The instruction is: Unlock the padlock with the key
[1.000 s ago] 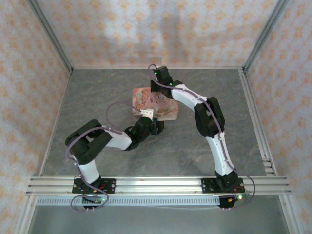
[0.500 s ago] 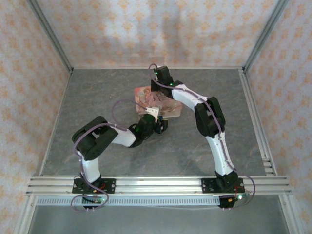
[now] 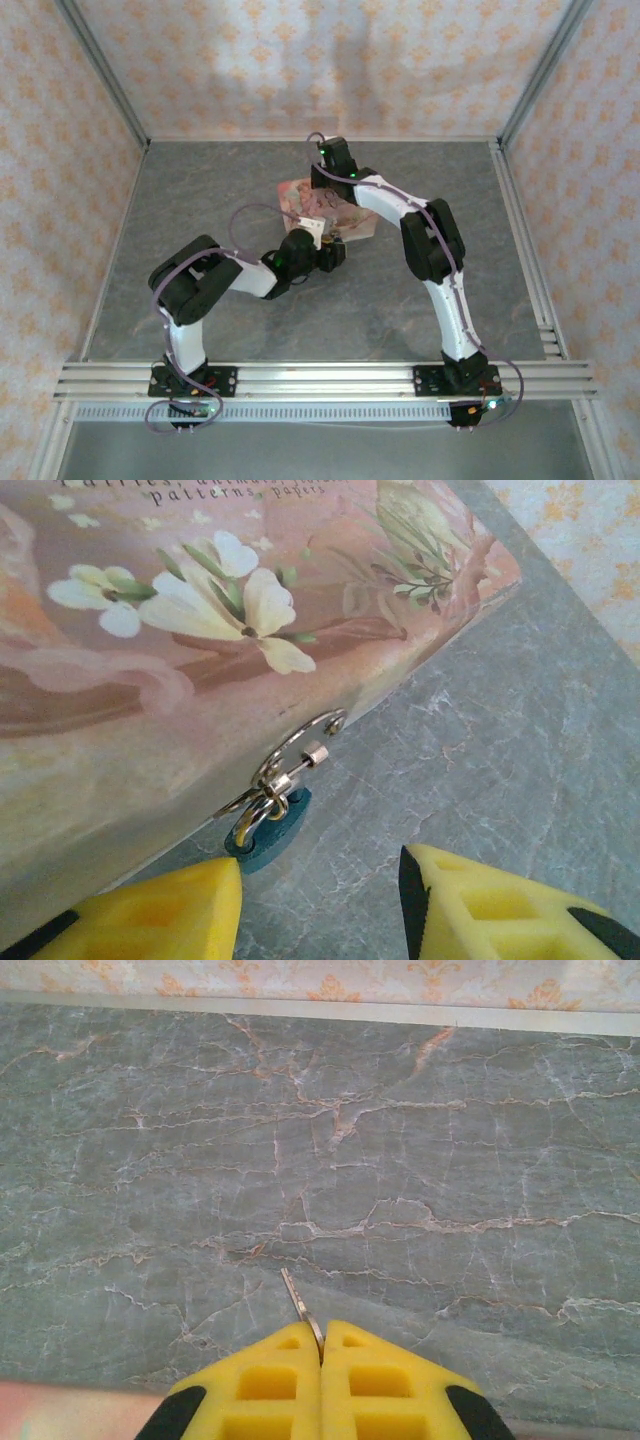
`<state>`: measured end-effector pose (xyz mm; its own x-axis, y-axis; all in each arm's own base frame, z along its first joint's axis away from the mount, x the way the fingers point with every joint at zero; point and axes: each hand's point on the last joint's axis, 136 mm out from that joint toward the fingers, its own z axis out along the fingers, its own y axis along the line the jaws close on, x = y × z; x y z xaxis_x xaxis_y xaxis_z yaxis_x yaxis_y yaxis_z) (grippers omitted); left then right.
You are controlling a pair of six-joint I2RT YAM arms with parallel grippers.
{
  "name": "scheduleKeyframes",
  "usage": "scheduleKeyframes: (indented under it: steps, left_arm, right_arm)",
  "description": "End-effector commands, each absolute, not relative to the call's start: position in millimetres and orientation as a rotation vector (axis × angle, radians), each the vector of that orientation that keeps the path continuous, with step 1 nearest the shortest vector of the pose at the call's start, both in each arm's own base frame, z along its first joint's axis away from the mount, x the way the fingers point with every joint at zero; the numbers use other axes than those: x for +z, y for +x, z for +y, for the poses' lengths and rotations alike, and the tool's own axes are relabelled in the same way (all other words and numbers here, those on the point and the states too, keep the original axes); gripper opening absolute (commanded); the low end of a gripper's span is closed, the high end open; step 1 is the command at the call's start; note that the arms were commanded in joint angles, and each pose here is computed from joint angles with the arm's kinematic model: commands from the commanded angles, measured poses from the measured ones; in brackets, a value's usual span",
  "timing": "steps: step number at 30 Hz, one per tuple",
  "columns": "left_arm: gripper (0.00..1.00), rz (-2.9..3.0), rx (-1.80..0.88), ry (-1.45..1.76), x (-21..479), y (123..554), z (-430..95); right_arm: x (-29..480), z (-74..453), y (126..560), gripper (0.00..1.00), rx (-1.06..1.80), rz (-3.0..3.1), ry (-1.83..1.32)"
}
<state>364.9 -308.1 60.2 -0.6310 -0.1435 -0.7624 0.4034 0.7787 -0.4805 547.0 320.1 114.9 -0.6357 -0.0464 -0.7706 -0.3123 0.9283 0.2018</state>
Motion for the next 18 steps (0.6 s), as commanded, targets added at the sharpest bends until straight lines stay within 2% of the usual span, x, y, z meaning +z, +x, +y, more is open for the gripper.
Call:
scheduleKeyframes:
  steps: [1,5,9,11,14,18]
  left_arm:
    - [0.49,2.004,-0.879,0.143,88,384,-314]
    - [0.53,2.002,-0.881,0.106,88,387,-314]
    - [0.40,2.013,-0.902,0.056,74,391,-314]
    - [0.40,2.002,-0.901,0.036,74,393,-313]
    - [0.49,1.996,-0.862,-0.004,74,396,-307]
    - [0.56,2.009,-0.721,-0.050,72,394,-291]
  right_arm:
    - [101,317,528,0.00,0.384,2.316,-0.280]
    - [102,315,528,0.00,0.384,2.314,-0.276]
    - [103,315,527,0.00,0.386,2.312,-0.274]
    - [104,314,527,0.00,0.385,2.312,-0.274]
    - [105,314,527,0.00,0.382,2.310,-0.278]
    - [105,314,528,0.00,0.378,2.309,-0.283]
